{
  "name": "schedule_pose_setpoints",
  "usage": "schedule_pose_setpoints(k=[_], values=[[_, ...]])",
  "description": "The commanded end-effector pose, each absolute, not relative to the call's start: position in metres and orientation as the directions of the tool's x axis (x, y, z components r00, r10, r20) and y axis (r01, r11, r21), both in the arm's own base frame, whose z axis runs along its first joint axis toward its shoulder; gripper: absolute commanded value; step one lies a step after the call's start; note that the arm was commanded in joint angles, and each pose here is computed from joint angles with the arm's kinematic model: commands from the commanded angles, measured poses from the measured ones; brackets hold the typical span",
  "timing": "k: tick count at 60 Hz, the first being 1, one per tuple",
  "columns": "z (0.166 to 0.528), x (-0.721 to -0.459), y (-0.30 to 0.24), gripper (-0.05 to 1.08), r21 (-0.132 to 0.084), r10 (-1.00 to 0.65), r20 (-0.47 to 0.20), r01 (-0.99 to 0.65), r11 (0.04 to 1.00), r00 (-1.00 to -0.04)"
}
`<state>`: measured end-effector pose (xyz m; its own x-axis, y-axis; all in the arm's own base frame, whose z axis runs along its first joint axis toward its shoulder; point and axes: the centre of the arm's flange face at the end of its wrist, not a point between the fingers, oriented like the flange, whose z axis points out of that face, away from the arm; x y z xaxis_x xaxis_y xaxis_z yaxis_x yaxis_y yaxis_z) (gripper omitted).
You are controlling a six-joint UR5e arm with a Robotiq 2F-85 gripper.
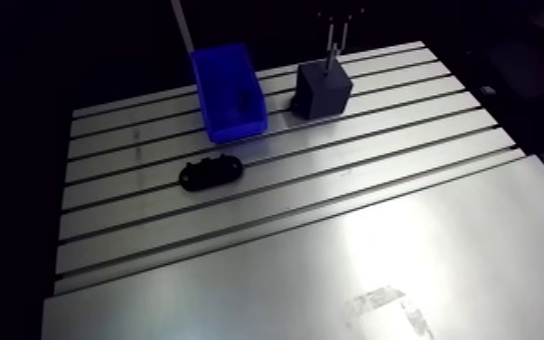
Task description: Pick up the M10 bolt and insert it into the hole until fully seated.
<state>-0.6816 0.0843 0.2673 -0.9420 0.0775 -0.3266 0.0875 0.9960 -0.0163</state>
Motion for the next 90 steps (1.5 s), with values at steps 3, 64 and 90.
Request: schedule_pose_setpoints(k=[3,64,90], values=[[0.265,-0.682,0.084,1.08,-0.017,0.078,-0.326,0.088,0.996,-0.942],[0.253,-0.686,0.084,1.08,-0.019,0.076,-0.325,0.087,0.996,-0.943],[0.245,-0.686,0.077,0.02,-0.018,0.057,-0.345,0.067,0.998,-0.937]])
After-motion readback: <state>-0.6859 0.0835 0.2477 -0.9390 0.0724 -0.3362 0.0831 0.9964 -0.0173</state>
